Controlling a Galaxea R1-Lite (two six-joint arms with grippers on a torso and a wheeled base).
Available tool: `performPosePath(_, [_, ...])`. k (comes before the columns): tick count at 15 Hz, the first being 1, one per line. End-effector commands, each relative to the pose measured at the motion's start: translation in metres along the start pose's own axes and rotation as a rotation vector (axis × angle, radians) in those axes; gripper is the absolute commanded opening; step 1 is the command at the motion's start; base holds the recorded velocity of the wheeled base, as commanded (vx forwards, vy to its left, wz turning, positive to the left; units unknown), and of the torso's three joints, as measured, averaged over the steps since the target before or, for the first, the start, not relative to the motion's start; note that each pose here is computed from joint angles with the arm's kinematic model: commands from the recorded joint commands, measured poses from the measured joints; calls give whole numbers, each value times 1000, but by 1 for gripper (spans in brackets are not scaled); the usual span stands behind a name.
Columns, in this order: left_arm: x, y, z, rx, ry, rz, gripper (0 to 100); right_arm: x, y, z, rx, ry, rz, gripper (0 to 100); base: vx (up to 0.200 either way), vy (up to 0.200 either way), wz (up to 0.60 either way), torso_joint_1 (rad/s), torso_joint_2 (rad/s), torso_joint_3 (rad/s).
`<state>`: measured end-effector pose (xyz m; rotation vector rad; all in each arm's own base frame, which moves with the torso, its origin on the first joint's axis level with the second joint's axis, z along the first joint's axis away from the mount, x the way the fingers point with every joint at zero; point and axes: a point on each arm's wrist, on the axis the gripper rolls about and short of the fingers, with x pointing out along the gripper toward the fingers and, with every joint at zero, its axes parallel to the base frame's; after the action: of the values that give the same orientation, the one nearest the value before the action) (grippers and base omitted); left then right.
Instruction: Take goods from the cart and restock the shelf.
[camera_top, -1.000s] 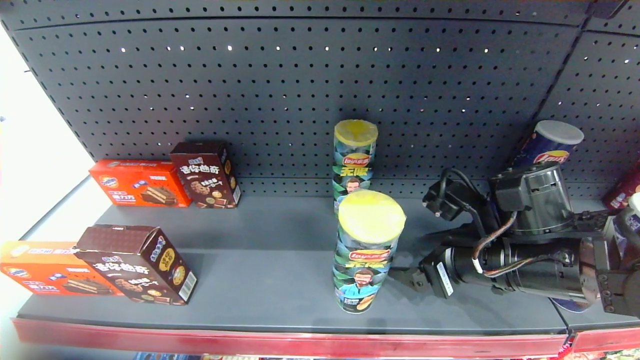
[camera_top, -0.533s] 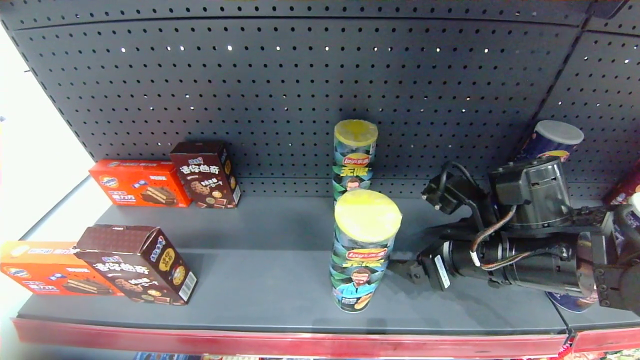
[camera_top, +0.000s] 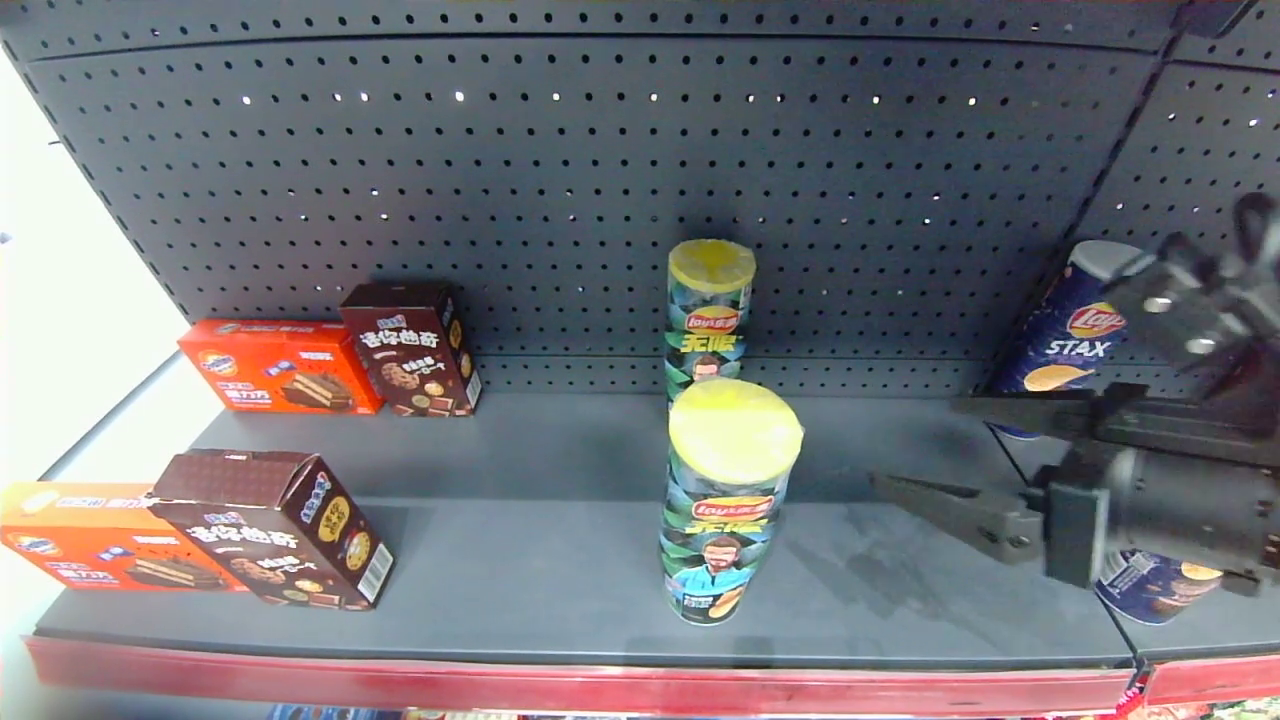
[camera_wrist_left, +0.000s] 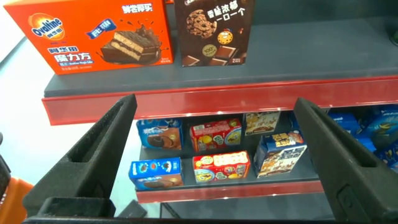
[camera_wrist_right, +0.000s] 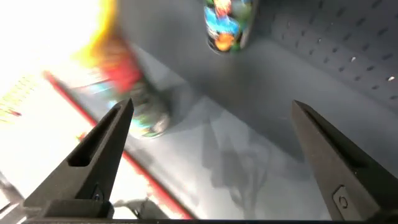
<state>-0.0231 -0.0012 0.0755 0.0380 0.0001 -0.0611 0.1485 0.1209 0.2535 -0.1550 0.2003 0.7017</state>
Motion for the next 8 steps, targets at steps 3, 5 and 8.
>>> performPosePath(3, [0,0,0,-1,2,1,100,-98,19,-59,-30,-119,152,100,0,0,0,0,0,0])
performPosePath(5, [0,0,0,-1,2,1,100,-118,18,-96,-31,-117,156,100,0,0,0,0,0,0])
performPosePath(8, [0,0,0,0,2,0,100,-137,18,-157,-28,-100,144,100,0,0,0,0,0,0])
